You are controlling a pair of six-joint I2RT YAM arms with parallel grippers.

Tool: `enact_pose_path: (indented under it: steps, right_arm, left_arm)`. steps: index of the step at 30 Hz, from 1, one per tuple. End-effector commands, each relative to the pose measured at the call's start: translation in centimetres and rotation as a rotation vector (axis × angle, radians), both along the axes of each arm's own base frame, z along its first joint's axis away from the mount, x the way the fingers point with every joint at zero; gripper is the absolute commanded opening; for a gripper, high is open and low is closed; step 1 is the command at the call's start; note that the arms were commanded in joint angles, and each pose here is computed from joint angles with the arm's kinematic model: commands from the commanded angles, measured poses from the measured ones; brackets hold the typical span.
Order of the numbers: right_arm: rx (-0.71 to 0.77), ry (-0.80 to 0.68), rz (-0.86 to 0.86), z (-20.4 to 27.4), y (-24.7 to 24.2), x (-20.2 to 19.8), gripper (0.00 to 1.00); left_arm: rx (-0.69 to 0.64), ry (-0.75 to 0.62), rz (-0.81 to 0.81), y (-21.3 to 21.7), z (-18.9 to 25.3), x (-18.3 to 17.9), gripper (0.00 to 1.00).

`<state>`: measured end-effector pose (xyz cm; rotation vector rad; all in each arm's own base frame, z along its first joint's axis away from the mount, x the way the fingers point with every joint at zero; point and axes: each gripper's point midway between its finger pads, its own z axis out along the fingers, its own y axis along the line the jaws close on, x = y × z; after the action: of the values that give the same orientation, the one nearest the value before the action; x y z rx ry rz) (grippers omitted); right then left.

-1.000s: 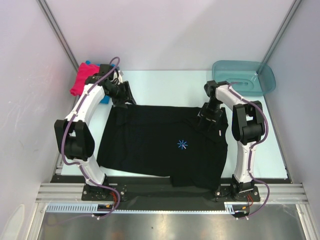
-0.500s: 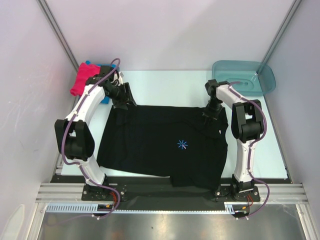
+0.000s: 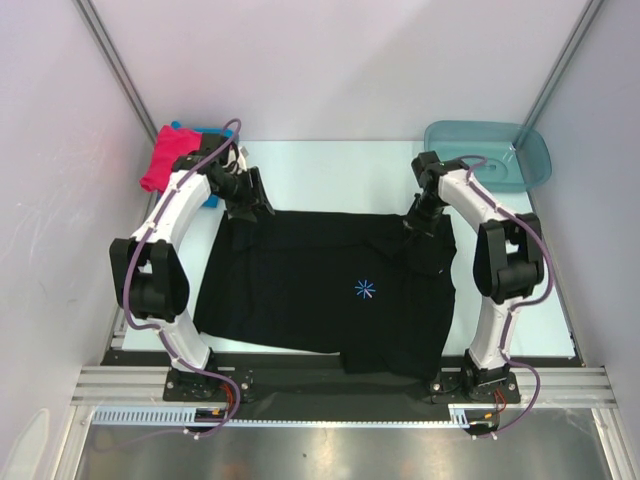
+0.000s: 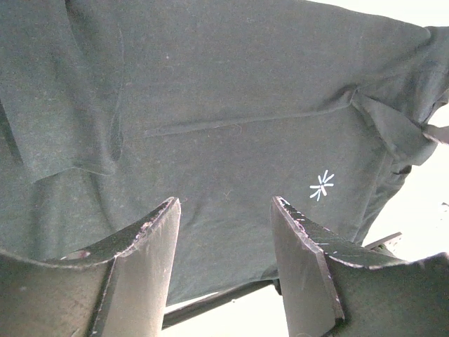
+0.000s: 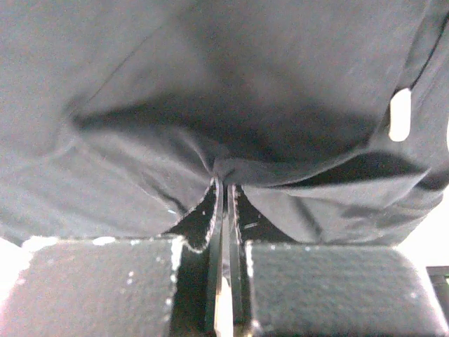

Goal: Fold and stack the t-shirts
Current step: Fold the tshirt

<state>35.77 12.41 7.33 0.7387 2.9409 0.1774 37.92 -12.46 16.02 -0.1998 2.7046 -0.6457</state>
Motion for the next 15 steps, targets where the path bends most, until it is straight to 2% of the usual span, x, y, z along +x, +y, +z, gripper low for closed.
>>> enact_pose_path:
  steps: [1,6,9,10,13,15]
  right_arm:
    - [0.079,0.004,0.075,3.5,1.6,-2.5,0.00]
    - [0.110,0.137,0.187,3.5,3.4,-7.0,0.00]
    - [0.119,0.193,0.226,3.3,4.1,-9.5,0.07]
    - [0.117,0.196,0.223,3.4,4.1,-10.0,0.25]
    - [0.130,0.188,0.206,4.0,4.3,-11.0,0.47]
    - [0.103,0.143,0.200,4.8,4.0,-10.6,0.57]
  left_arm:
    - [-0.030,-0.058,-0.016,-0.6,1.8,-0.2,0.60]
    - [-0.046,-0.050,-0.020,-0.9,1.5,-0.3,0.60]
    - [-0.052,-0.044,-0.024,-1.1,1.3,-0.4,0.60]
    - [-0.052,-0.045,-0.025,-1.1,1.3,-0.4,0.60]
    - [-0.050,-0.044,-0.024,-1.1,1.2,-0.4,0.61]
    - [-0.045,-0.044,-0.023,-0.9,1.2,-0.4,0.61]
